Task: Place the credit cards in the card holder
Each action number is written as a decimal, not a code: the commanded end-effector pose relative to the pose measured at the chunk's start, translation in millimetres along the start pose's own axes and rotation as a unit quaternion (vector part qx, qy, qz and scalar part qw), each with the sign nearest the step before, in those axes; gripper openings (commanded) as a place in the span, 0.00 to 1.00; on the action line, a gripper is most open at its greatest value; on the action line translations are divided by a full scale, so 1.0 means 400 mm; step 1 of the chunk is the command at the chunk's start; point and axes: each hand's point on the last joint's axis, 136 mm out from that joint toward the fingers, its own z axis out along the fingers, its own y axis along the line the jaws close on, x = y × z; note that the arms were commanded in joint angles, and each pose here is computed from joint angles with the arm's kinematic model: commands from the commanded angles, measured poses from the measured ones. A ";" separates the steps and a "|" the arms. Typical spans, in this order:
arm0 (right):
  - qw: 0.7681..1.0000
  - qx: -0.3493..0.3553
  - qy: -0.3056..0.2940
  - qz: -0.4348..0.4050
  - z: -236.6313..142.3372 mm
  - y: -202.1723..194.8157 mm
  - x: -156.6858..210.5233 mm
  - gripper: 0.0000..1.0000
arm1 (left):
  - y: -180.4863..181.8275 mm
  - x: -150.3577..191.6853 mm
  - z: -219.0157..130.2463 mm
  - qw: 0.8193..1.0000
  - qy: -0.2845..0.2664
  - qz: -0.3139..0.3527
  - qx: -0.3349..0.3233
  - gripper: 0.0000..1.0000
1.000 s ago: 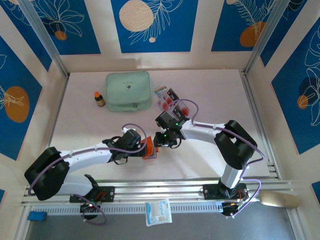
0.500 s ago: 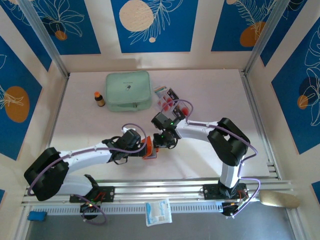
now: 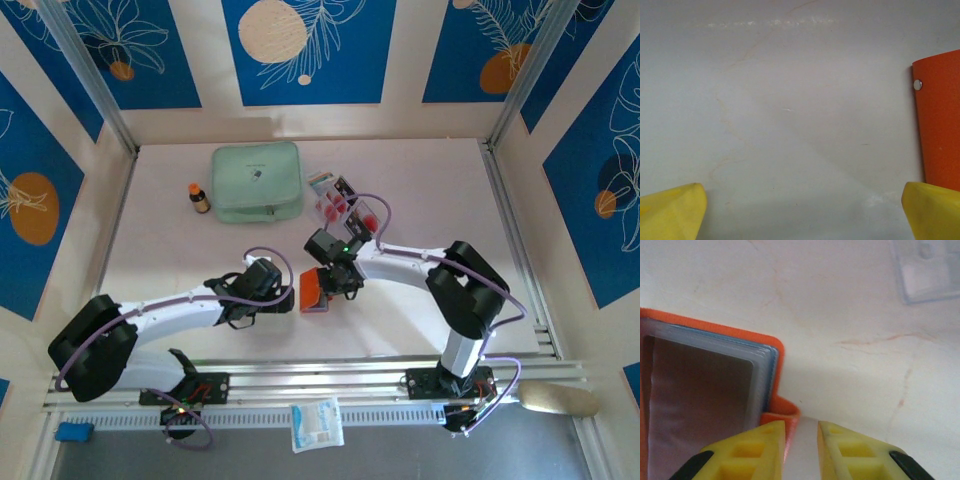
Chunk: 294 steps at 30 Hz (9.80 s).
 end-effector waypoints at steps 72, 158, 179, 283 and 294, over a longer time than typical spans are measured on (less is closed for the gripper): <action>0.874 -0.468 0.021 0.133 -0.080 0.085 -0.028 0.30 | -0.077 -0.077 0.006 0.999 -0.015 0.026 0.019 1.00; 0.989 -0.135 0.035 0.037 -0.038 0.039 -0.013 0.41 | -0.022 -0.018 0.100 0.992 0.046 0.100 -0.061 1.00; 0.993 -0.106 0.038 0.023 -0.016 0.037 -0.022 0.17 | -0.023 -0.018 0.101 0.993 0.044 0.097 -0.058 1.00; 0.984 -0.130 0.111 0.049 0.094 0.077 0.128 0.00 | -0.029 -0.013 0.111 0.994 0.044 0.090 -0.051 1.00; 0.989 -0.087 0.102 0.057 0.142 0.045 0.233 0.00 | -0.021 -0.004 0.111 0.994 0.046 0.084 -0.053 1.00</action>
